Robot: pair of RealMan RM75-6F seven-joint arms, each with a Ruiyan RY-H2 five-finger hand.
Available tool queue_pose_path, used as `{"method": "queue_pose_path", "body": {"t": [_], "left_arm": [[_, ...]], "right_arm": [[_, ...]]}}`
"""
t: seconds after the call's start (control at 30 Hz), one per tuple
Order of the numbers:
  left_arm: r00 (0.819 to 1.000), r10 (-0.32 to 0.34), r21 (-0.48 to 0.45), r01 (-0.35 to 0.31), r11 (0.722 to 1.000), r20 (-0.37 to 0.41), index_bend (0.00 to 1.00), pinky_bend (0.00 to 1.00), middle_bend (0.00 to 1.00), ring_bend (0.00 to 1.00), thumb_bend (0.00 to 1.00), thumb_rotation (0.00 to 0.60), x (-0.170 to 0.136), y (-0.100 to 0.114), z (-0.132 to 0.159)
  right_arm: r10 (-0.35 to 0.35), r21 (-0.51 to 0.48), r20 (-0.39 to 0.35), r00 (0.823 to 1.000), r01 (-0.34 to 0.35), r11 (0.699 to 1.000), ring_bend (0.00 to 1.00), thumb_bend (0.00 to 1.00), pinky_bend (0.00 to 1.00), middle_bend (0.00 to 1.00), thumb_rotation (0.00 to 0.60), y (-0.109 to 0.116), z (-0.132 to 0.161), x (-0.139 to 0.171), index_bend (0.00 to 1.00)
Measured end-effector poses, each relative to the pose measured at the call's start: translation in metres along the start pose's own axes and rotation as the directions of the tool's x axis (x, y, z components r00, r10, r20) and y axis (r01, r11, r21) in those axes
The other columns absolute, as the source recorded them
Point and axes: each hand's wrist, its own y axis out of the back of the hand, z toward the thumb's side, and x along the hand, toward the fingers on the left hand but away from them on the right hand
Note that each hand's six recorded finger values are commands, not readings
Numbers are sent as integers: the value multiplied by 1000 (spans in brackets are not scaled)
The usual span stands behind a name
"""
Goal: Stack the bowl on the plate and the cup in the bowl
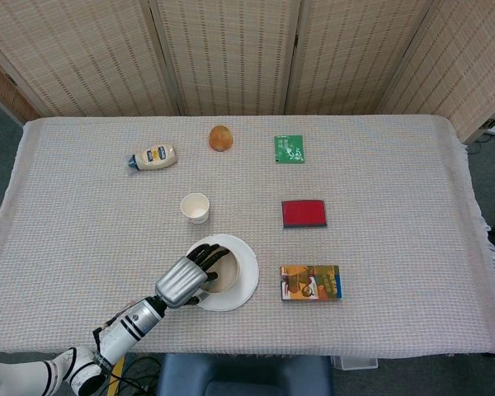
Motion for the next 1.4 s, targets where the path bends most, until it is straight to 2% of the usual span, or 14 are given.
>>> {"method": "queue_pose_path", "body": {"t": [0.37, 0.7, 0.83, 0.97, 1.23, 1.4], "left_arm": [[999, -25, -29, 24, 999, -24, 684, 145, 100, 0, 383, 600, 0, -14, -13], [999, -32, -46, 31, 998, -14, 653, 145, 99, 0, 383, 600, 5, -17, -14], [999, -30, -46, 30, 999, -13, 601, 145, 99, 0, 372, 600, 4, -16, -12], [999, -27, -43, 27, 999, -18, 538, 145, 99, 0, 290, 600, 4, -15, -12], [999, -24, -34, 23, 999, -32, 496, 145, 99, 0, 288, 600, 4, -14, -17], [999, -10, -33, 8, 999, -34, 393, 145, 94, 0, 251, 600, 0, -7, -16]], "right_arm": [[-7, 1, -1, 1000, 7, 1000, 0, 110, 0, 22, 600, 1, 0, 1, 0], [-9, 3, 8, 1000, 9, 1000, 0, 109, 0, 24, 600, 2, -2, 1, 0], [-18, 0, 12, 1000, 18, 1000, 0, 110, 0, 27, 600, 4, -2, 1, 0], [-21, -2, 12, 1000, 22, 1000, 0, 110, 0, 27, 600, 5, -3, 3, 0], [-18, 2, 12, 1000, 18, 1000, 0, 110, 0, 27, 600, 4, -3, 2, 0], [-19, 3, 13, 1000, 19, 1000, 0, 110, 0, 27, 600, 4, -2, 2, 0]]}}
